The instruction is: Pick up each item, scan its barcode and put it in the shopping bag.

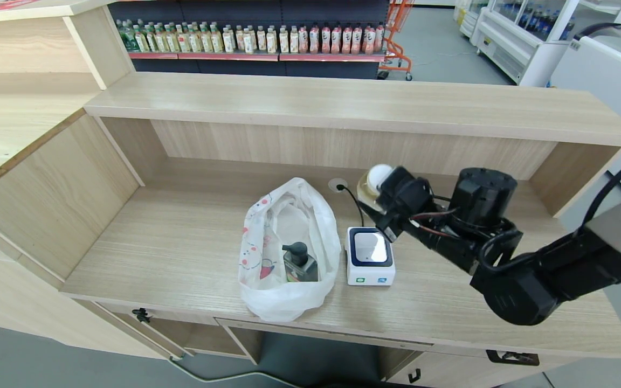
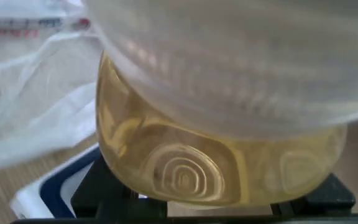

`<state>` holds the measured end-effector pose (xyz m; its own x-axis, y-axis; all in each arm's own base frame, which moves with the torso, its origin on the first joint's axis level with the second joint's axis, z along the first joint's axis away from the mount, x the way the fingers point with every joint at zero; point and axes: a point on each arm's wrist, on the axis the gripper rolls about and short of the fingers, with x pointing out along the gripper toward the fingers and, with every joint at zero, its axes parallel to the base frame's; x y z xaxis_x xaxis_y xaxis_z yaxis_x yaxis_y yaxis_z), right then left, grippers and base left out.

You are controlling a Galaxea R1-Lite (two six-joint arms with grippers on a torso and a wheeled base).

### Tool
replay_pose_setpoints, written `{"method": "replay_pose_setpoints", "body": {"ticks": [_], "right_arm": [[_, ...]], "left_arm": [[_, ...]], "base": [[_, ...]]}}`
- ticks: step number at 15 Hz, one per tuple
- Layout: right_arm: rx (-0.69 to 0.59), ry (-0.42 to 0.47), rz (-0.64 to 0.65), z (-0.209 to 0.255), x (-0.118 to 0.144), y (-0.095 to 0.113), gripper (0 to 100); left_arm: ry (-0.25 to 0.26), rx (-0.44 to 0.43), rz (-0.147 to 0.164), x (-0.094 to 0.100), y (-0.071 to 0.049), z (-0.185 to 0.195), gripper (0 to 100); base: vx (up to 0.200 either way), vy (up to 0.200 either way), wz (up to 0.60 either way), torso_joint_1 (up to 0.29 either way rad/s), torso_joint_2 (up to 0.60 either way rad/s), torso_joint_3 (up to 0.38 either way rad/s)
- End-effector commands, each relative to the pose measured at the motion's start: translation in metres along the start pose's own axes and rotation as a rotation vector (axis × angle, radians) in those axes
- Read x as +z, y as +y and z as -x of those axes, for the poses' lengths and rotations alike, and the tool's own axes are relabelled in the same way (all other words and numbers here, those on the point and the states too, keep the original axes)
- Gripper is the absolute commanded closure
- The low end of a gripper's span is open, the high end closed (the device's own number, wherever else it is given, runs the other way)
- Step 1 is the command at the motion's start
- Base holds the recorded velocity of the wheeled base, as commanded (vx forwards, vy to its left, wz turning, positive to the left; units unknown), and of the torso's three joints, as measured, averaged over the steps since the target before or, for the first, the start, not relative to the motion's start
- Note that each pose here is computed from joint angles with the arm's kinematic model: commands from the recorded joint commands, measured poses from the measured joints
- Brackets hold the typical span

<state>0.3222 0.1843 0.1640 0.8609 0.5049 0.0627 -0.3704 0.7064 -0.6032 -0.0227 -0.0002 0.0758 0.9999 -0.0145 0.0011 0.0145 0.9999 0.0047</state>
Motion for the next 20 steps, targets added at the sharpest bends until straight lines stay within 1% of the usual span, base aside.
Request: {"method": "replay_pose_setpoints", "body": {"ticks": [1, 2, 3, 4, 6, 7, 8, 10, 13, 15, 18, 19, 20], "right_arm": [[-0.142, -0.037, -0.267, 0.014, 0.071, -0.037, 100], [-0.153, -0.019, -0.327, 0.016, 0.071, -0.041, 100], [-0.171, 0.003, -0.425, 0.021, 0.068, -0.047, 100], [-0.174, 0.011, -0.489, 0.025, 0.067, -0.049, 100], [-0.173, 0.052, -0.571, 0.031, 0.059, -0.051, 100], [-0.169, 0.058, -0.596, 0.031, 0.058, -0.051, 100], [-0.169, 0.068, -0.616, 0.030, 0.054, -0.050, 100], [-0.124, 0.099, -0.630, 0.024, 0.038, -0.045, 100], [-0.067, 0.148, -0.642, 0.009, 0.015, -0.030, 100], [-0.024, 0.157, -0.668, 0.003, 0.003, -0.022, 100], [0.071, 0.205, -0.699, 0.000, -0.027, -0.004, 100], [0.089, 0.201, -0.704, -0.001, -0.035, 0.001, 100], [0.097, 0.202, -0.708, -0.001, -0.044, 0.004, 100]], "left_arm": [[0.000, 0.001, 0.000, 0.000, 0.000, 0.000, 0], [0.000, 0.001, 0.000, 0.000, 0.000, 0.000, 0], [0.001, 0.001, -0.001, 0.000, 0.000, 0.000, 0], [0.000, 0.001, 0.002, 0.000, 0.000, 0.000, 0], [0.000, 0.001, 0.000, 0.000, 0.000, 0.000, 0], [0.000, 0.001, 0.000, 0.000, 0.000, 0.000, 0], [0.000, 0.001, 0.000, 0.000, 0.000, 0.000, 0], [0.000, 0.001, 0.000, 0.000, 0.000, 0.000, 0], [0.000, 0.001, -0.001, 0.000, 0.000, 0.000, 0], [0.000, 0.001, 0.000, 0.000, 0.000, 0.000, 0], [0.000, 0.001, 0.000, 0.000, 0.000, 0.000, 0], [0.000, 0.001, 0.006, 0.000, 0.000, 0.000, 0], [0.000, 0.001, 0.005, 0.000, 0.000, 0.000, 0]], "base": [[0.000, 0.000, 0.00, 0.000, 0.00, 0.000], [0.000, 0.000, 0.00, 0.000, 0.00, 0.000], [0.000, 0.000, 0.00, 0.000, 0.00, 0.000], [0.000, 0.200, 0.00, -0.002, 0.00, -0.002], [0.000, 0.200, 0.00, -0.012, 0.00, 0.005], [0.000, 0.200, 0.00, 0.012, 0.01, 0.002], [0.000, 0.200, 0.00, 0.036, 0.01, -0.017], [0.000, 0.200, 0.00, -0.012, 0.00, 0.002], [0.000, 0.000, 0.00, 0.000, 0.00, 0.000], [0.000, 0.000, 0.00, 0.000, 0.00, 0.000], [0.000, 0.000, 0.00, 0.000, 0.00, 0.000], [0.000, 0.000, 0.00, 0.000, 0.00, 0.000], [0.000, 0.000, 0.00, 0.000, 0.00, 0.000]]}}
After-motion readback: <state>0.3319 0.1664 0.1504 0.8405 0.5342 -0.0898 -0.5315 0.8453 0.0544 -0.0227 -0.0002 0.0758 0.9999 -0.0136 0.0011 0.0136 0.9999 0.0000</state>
